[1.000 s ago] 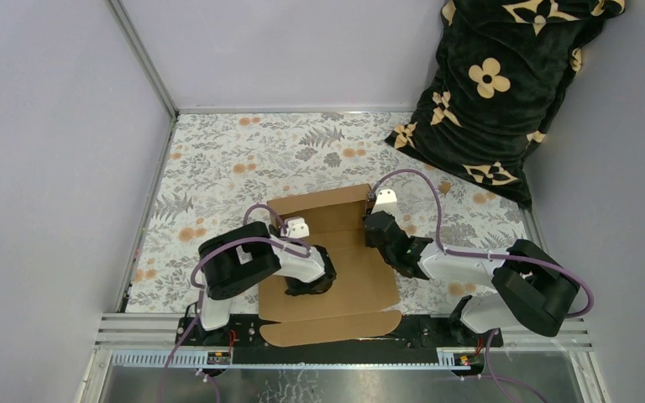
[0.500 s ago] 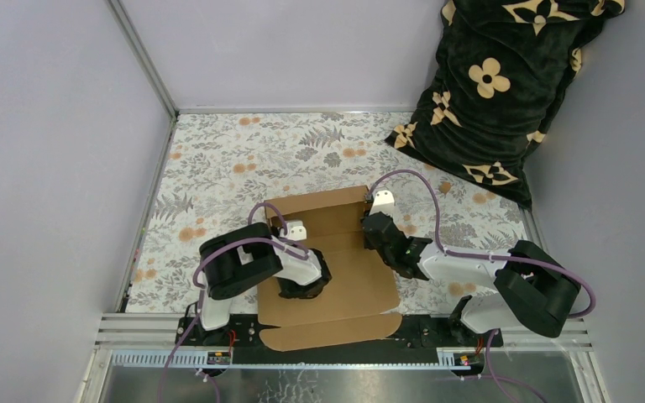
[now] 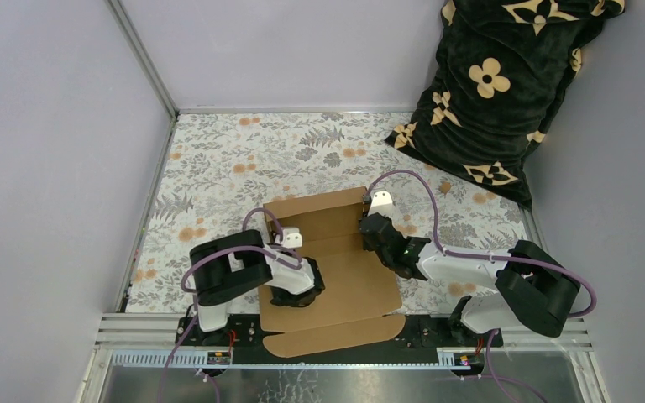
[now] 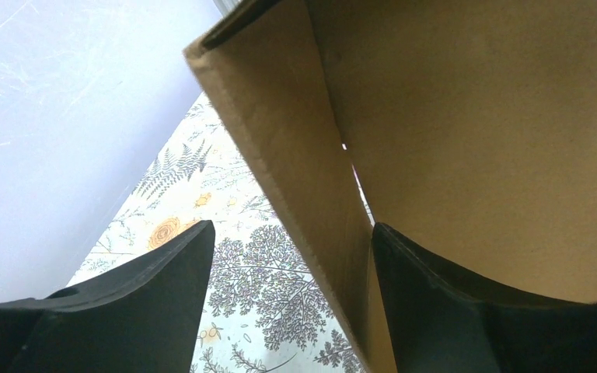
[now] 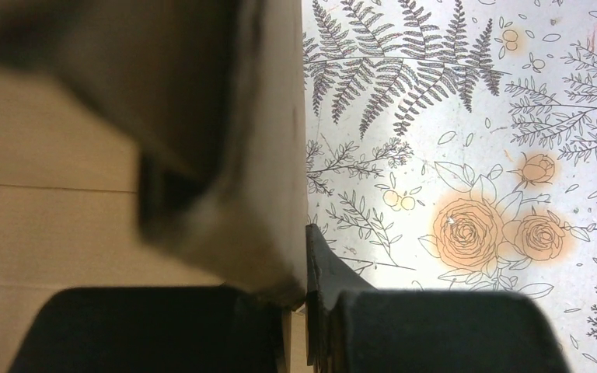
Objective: Fold the paper box
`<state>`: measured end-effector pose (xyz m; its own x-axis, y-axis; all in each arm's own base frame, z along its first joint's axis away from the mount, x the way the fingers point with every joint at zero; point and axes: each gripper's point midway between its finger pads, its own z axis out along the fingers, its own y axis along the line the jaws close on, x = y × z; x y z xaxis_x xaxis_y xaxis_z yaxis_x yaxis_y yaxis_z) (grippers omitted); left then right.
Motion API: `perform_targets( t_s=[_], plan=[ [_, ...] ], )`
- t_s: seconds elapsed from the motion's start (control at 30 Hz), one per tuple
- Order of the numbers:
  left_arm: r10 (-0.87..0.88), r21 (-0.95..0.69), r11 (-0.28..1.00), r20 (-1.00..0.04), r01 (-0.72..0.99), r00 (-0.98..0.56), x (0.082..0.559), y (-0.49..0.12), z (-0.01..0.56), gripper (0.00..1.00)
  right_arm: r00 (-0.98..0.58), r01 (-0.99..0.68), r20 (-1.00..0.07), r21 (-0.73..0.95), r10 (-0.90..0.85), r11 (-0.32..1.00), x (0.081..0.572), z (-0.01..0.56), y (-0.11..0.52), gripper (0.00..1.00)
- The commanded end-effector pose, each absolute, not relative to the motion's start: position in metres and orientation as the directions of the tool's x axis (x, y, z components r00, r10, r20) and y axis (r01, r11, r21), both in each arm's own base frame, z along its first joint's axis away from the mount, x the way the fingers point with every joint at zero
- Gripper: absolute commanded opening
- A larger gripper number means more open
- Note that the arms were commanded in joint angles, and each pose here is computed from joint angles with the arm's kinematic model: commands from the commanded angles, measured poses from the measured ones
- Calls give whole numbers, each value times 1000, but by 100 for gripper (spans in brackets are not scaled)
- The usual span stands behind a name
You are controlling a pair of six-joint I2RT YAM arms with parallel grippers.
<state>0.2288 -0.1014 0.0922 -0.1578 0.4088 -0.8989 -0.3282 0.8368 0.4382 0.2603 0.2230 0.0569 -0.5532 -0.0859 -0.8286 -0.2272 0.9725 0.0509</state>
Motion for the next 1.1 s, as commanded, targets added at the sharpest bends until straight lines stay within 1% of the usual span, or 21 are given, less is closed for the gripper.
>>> perform_targets(
  t_s=[0.0,0.07,0.13,0.17,0.37,0.53,0.7,0.9,1.07],
  plan=[
    [-133,-155,968,-984,-200,119,239,-144,116,81,-564,-196,-822,39,-80,980,260,58,220,3],
    [-192,-215,958,-972,-189,133,237,-148,127,85,-565,-194,-821,37,-80,980,259,56,219,3],
    [-261,-286,936,-955,-206,143,237,-150,138,98,-566,-192,-821,38,-79,981,259,55,219,3],
    [-286,-312,925,-947,-219,144,237,-151,142,99,-567,-190,-820,40,-77,981,259,54,219,3],
    [-408,-428,847,-904,-317,130,238,-152,147,99,-568,-196,-819,42,-79,980,261,54,223,3],
    [-557,-564,742,-819,-363,135,229,-138,145,99,-567,-203,-819,42,-83,978,261,54,225,3],
    [-702,-695,624,-699,-357,135,217,-125,156,99,-571,-206,-817,50,-79,977,261,50,227,3],
    [-819,-770,535,-574,-346,11,206,-131,162,99,-578,-214,-813,63,-74,975,263,46,233,3],
    [-891,-856,452,-445,-250,-89,200,-143,188,99,-577,-218,-814,68,-72,974,264,46,236,3]
  ],
)
